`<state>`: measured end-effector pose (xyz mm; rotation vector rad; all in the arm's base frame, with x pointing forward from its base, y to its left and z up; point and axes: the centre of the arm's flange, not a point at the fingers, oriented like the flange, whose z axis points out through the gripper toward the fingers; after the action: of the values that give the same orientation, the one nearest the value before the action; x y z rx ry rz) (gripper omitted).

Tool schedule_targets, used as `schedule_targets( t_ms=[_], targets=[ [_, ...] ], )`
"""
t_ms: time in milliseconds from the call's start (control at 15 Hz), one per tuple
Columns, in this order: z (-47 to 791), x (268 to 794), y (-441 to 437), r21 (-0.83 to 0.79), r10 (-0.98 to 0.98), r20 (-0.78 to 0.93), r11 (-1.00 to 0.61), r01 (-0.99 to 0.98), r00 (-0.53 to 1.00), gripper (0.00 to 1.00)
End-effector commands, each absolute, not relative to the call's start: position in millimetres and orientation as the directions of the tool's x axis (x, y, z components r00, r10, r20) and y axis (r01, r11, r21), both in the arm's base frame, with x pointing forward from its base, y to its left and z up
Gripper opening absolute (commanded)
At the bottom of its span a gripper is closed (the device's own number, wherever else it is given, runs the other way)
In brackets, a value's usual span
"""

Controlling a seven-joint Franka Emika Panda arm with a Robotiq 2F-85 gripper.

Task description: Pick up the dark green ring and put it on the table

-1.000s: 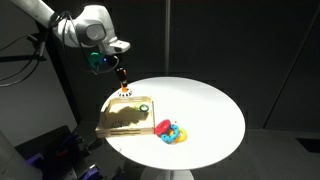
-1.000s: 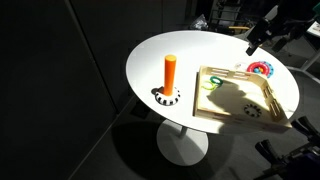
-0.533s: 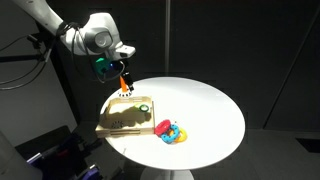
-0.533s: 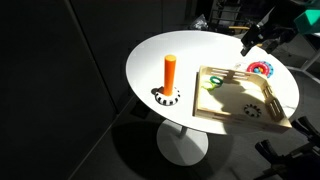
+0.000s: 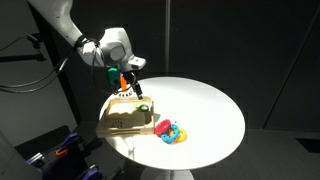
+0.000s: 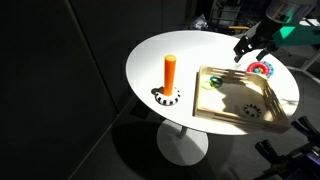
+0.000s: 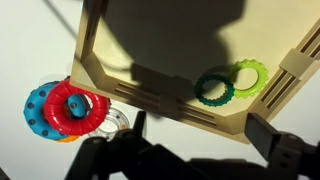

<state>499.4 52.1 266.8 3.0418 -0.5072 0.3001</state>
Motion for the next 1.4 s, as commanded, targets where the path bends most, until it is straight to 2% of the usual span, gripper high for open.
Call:
schedule_targets(
  t_ms=[0,600,1333],
  targets=[
    [241.0,525.5,48.8,0.009,-0.296,0.227,-0.952,-0.306,0.928,1.00],
    [190.8,551.9,67.9,-0.051,-0.249,0.257,-0.968,-0.245,0.934,1.00],
    [149.8,557.9,85.6,-0.083,-0.221,0.233,-0.975,-0.208,0.947,1.00]
  ],
)
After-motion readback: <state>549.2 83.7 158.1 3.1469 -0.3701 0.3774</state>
